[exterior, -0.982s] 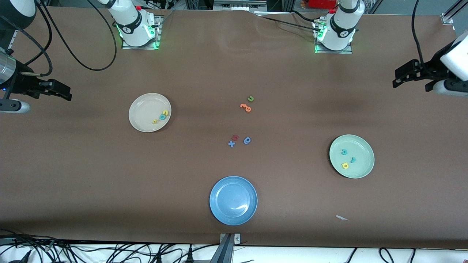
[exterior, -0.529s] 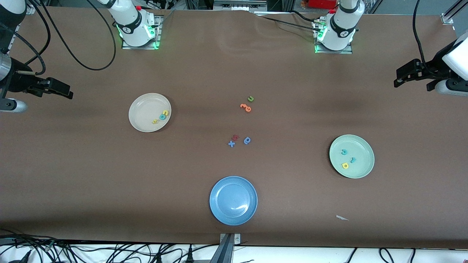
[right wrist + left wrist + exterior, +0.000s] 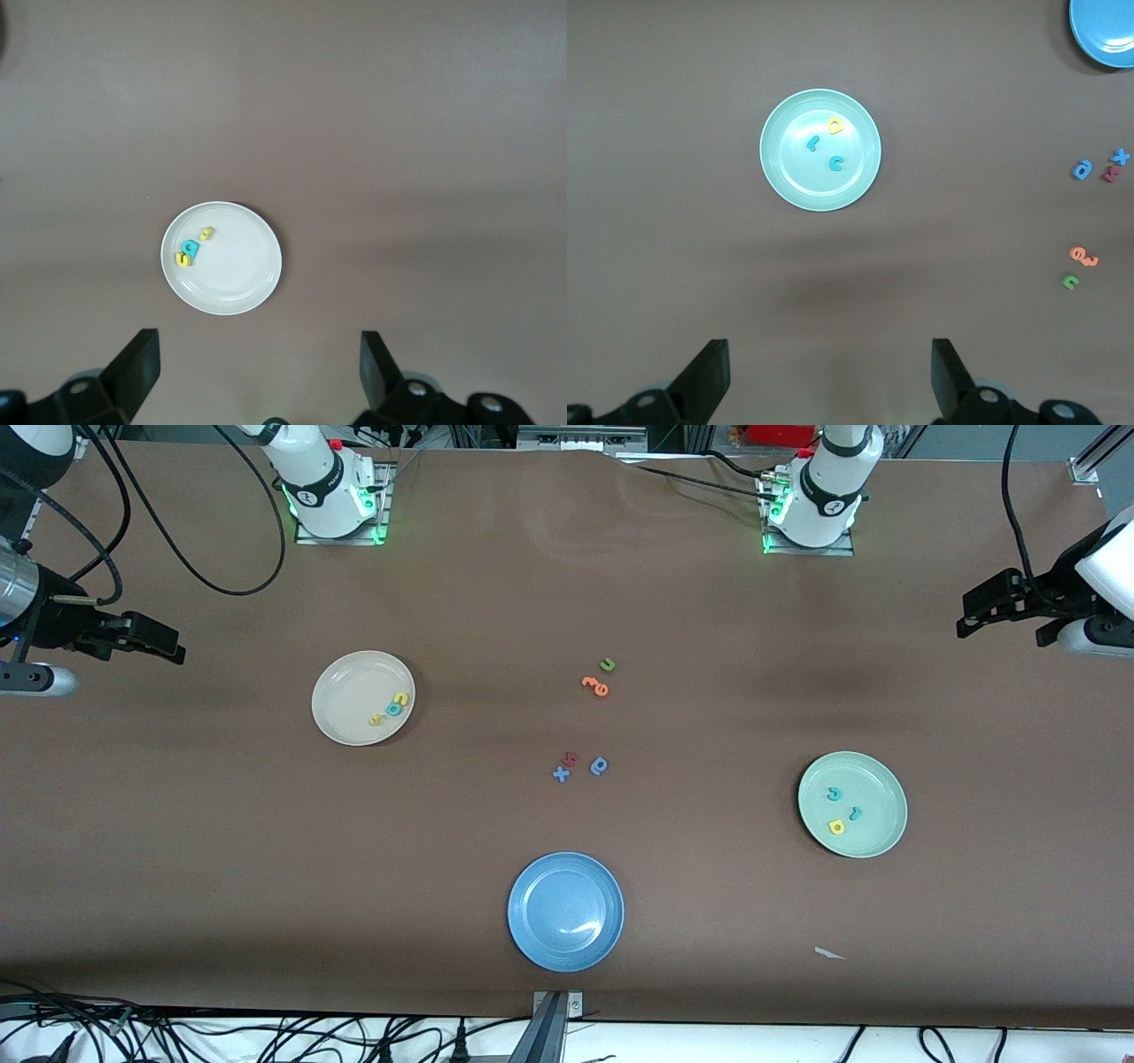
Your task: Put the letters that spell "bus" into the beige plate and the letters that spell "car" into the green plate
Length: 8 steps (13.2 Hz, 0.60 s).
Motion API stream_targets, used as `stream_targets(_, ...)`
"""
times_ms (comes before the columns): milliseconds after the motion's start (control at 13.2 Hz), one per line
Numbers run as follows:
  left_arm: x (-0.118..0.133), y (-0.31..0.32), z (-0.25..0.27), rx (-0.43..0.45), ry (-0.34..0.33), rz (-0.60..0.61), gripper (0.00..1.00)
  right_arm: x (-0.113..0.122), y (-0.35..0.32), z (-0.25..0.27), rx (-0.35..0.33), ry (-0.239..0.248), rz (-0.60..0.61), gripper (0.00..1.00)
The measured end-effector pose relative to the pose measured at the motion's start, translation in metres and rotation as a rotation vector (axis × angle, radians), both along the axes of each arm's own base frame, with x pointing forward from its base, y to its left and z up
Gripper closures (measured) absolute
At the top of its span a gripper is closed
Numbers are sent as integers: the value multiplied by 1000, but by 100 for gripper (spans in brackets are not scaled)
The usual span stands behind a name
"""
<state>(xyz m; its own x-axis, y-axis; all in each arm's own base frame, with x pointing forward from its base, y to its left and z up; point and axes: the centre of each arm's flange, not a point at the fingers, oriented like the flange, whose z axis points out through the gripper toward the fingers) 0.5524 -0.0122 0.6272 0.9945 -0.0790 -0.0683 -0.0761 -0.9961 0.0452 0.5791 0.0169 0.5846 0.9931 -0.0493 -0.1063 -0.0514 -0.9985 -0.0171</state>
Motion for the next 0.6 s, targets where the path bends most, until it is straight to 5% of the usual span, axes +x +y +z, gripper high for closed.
stream_targets(605, 1, 0, 1, 0, -9, 0, 0, 0, -3, 1, 1, -2, 6, 0)
